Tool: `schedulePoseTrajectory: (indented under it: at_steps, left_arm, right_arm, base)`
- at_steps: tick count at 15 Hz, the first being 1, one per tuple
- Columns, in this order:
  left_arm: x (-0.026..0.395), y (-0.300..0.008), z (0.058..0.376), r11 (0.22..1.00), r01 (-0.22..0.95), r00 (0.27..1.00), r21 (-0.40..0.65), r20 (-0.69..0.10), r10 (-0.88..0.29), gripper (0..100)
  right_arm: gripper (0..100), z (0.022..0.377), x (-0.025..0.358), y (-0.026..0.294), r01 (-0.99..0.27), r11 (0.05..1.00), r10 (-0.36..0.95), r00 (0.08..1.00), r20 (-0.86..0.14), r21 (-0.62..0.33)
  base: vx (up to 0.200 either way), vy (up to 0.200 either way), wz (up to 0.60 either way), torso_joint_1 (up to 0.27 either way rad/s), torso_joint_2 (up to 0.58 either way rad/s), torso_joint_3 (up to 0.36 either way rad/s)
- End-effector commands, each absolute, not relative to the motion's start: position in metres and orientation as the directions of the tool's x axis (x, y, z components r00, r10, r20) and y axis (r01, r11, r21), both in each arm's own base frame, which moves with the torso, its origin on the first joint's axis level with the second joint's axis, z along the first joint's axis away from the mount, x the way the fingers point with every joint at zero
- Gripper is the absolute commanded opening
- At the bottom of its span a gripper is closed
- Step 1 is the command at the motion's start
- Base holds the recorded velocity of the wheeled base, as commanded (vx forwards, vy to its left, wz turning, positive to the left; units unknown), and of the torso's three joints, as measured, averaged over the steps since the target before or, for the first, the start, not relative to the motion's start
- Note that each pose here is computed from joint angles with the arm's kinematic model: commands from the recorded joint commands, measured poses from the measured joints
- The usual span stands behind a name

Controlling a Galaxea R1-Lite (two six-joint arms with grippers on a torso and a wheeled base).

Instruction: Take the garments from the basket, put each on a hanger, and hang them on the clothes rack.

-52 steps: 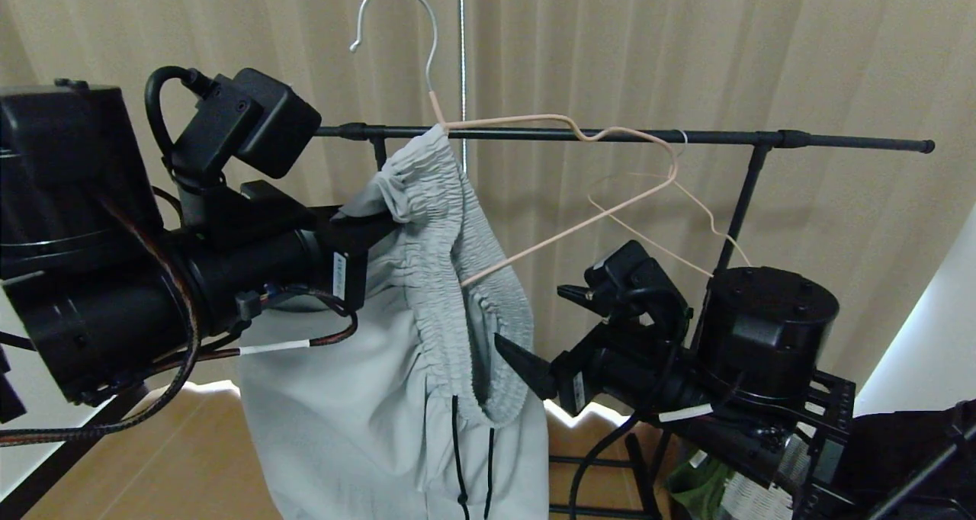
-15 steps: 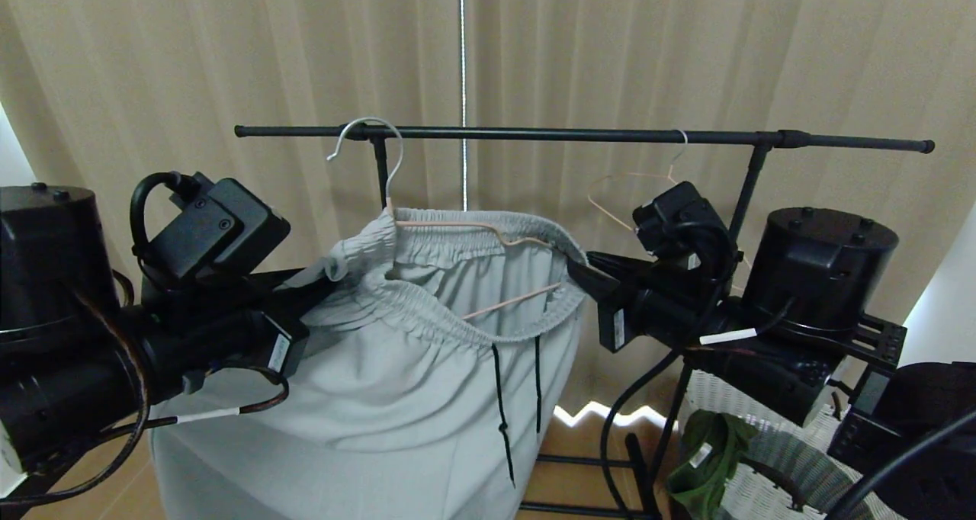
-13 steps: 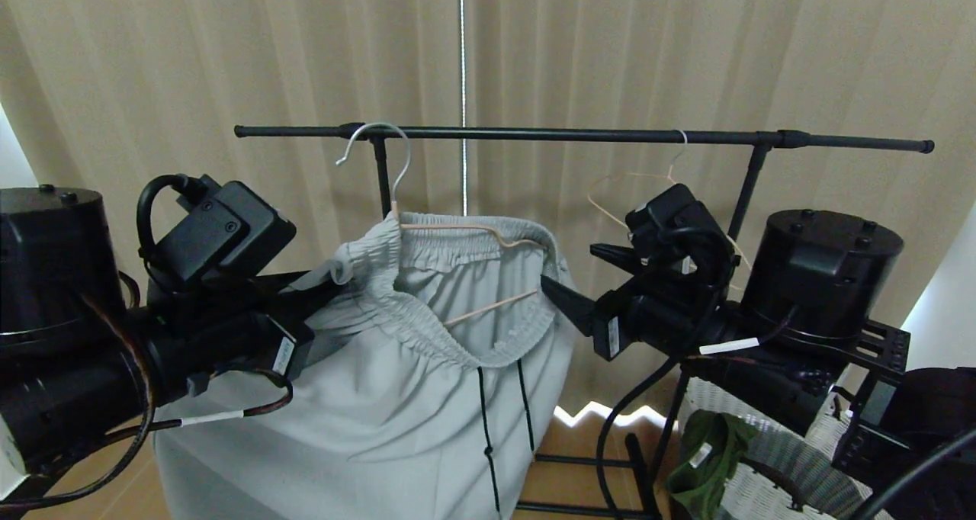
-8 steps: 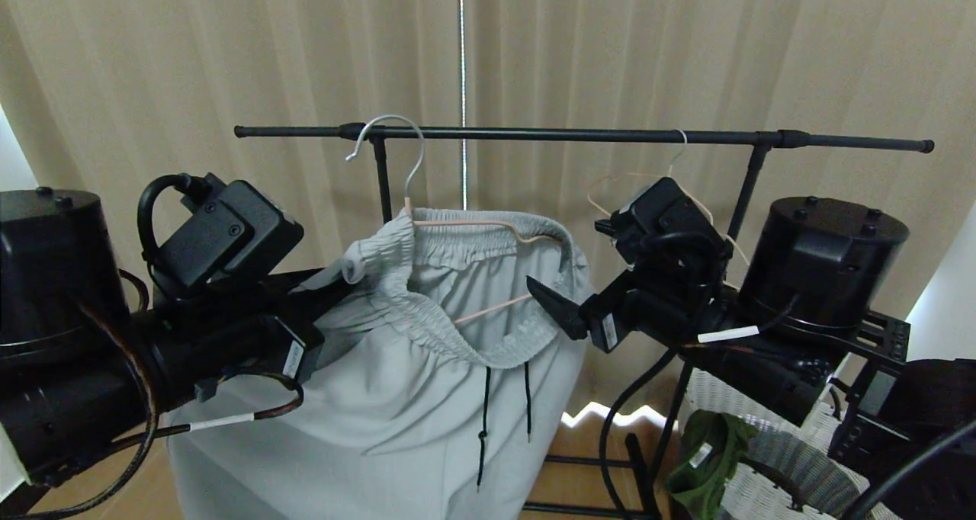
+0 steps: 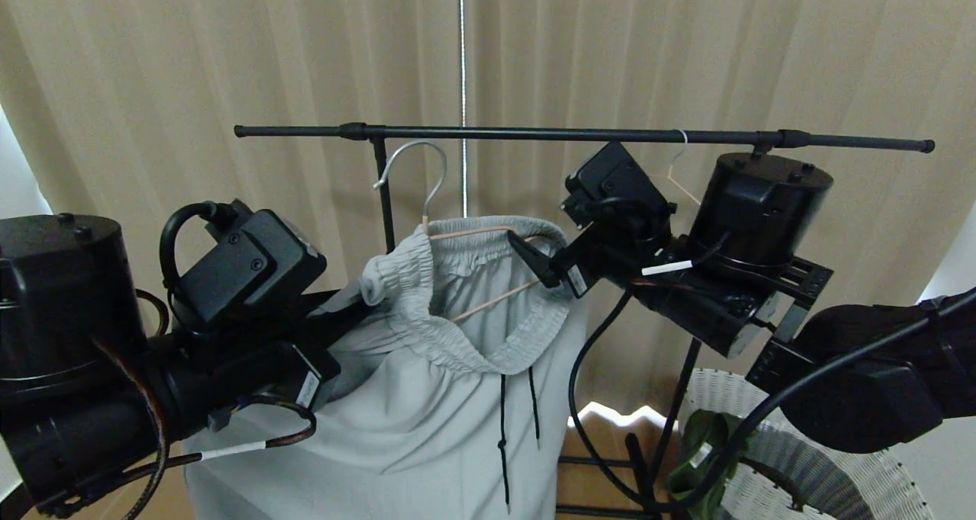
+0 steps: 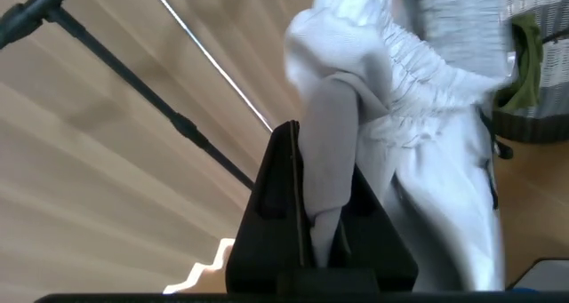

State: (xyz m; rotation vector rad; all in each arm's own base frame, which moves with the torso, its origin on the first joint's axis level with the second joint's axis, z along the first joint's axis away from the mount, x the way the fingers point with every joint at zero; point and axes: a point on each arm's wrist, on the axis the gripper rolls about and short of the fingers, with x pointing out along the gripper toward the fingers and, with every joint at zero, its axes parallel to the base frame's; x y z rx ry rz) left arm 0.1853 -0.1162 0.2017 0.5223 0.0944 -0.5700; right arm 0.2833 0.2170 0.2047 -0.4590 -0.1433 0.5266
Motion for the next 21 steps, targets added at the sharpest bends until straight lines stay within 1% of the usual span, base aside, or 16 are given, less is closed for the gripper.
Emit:
schedulePoseTrajectory:
  at_steps: [1,5,12,16,17,19,21]
  left_arm:
    - [0.186,-0.117,0.203,0.716,0.536,0.842,0.447,-0.222,-0.492,0]
    - [0.185,-0.12,0.204,0.707,0.547,0.834,0.448,-0.22,-0.506,0]
    - [0.177,-0.127,0.202,0.678,0.58,0.809,0.452,-0.223,-0.543,0]
    - [0.175,-0.128,0.201,0.67,0.589,0.802,0.452,-0.229,-0.551,0]
    - [0.174,-0.127,0.2,0.668,0.591,0.801,0.453,-0.231,-0.552,0]
    - [0.171,-0.125,0.198,0.658,0.592,0.8,0.466,-0.234,-0.553,0]
    - [0.166,-0.122,0.199,0.634,0.607,0.783,0.478,-0.227,-0.579,0]
  right_arm:
    - [100,0.196,0.288,0.222,-0.458,0.76,0.514,0.858,-0.005,-0.461]
    - [100,0.196,0.284,0.226,-0.465,0.74,0.53,0.848,-0.005,-0.485]
    - [100,0.198,0.274,0.239,-0.498,0.72,0.571,0.821,0.005,-0.484]
    - [100,0.197,0.272,0.24,-0.502,0.716,0.575,0.818,0.002,-0.485]
    - [0,0.197,0.272,0.24,-0.502,0.716,0.575,0.818,0.002,-0.485]
    - [0,0.197,0.272,0.241,-0.503,0.716,0.576,0.818,0.002,-0.485]
    - [0,0.197,0.272,0.241,-0.504,0.715,0.577,0.817,0.002,-0.485]
  base:
    - [0.0,0.0,0.0,0.0,0.0,0.0]
    - [0.0,0.0,0.0,0.0,0.0,0.0]
    - [0.0,0.0,0.0,0.0,0.0,0.0]
    - [0.0,0.0,0.0,0.0,0.0,0.0]
    - [0.0,0.0,0.0,0.0,0.0,0.0]
    - [0.0,0.0,0.0,0.0,0.0,0.0]
    - [0.0,0.0,0.0,0.0,0.0,0.0]
